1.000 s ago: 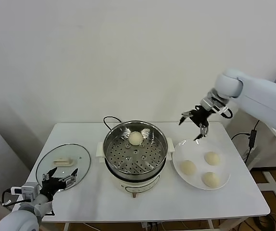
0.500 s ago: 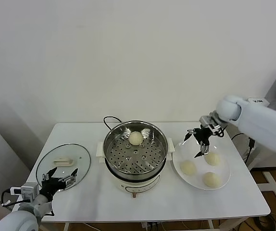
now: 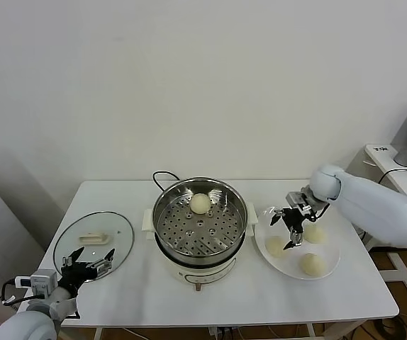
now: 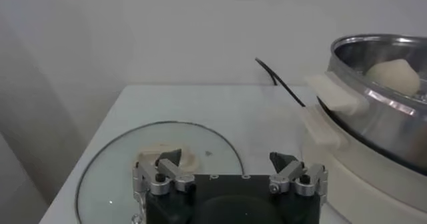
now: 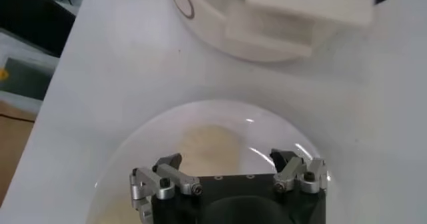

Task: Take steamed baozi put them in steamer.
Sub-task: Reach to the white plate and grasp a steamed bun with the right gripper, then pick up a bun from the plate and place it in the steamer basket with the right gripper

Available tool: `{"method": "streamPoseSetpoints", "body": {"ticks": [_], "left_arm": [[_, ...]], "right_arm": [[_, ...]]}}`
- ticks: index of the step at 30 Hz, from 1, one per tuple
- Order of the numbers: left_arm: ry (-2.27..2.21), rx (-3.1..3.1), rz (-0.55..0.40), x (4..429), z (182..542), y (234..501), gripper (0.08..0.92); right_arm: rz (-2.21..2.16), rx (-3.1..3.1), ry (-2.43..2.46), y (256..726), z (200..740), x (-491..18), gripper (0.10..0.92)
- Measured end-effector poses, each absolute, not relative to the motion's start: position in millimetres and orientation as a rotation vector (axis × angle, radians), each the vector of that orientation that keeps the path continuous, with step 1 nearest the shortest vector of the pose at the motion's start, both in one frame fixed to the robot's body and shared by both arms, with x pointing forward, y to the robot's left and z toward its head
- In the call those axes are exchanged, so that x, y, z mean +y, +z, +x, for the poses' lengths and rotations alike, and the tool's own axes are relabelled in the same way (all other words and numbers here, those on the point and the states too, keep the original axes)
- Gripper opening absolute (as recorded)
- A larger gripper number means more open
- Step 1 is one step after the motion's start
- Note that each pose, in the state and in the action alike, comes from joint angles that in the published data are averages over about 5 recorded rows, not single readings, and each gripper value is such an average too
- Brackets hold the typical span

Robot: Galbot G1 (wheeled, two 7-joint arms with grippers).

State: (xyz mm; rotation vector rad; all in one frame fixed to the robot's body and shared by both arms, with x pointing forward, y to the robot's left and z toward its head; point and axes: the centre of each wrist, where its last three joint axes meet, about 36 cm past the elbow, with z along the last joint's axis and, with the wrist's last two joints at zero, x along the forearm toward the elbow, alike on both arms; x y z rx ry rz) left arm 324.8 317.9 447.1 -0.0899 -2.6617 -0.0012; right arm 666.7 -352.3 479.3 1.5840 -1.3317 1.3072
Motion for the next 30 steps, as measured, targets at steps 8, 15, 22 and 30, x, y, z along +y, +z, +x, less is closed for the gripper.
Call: {"method": "streamPoseSetpoints", "body": {"ticks": [8, 15, 22, 30], "left_arm": [[-0.004, -2.657, -0.085, 318.5, 324.7, 445.4, 0.823], [-0.003, -2.656, -0.084, 318.2, 325.2, 445.4, 0.823], [-0.003, -2.654, -0.081, 317.8, 324.7, 445.6, 0.823], [0.001, -2.656, -0.085, 315.8, 324.6, 446.3, 0.823]], "right_arm": [[1.567, -1.324, 1.293, 462.8, 663.5, -354.4, 0.672], [1.571, -1.328, 1.292, 459.7, 661.6, -353.6, 0.477], [1.567, -1.328, 1.305, 483.6, 662.3, -357.8, 0.417], [1.556, -1.361, 1.328, 571.1, 667.1, -359.1, 0.42]]}}
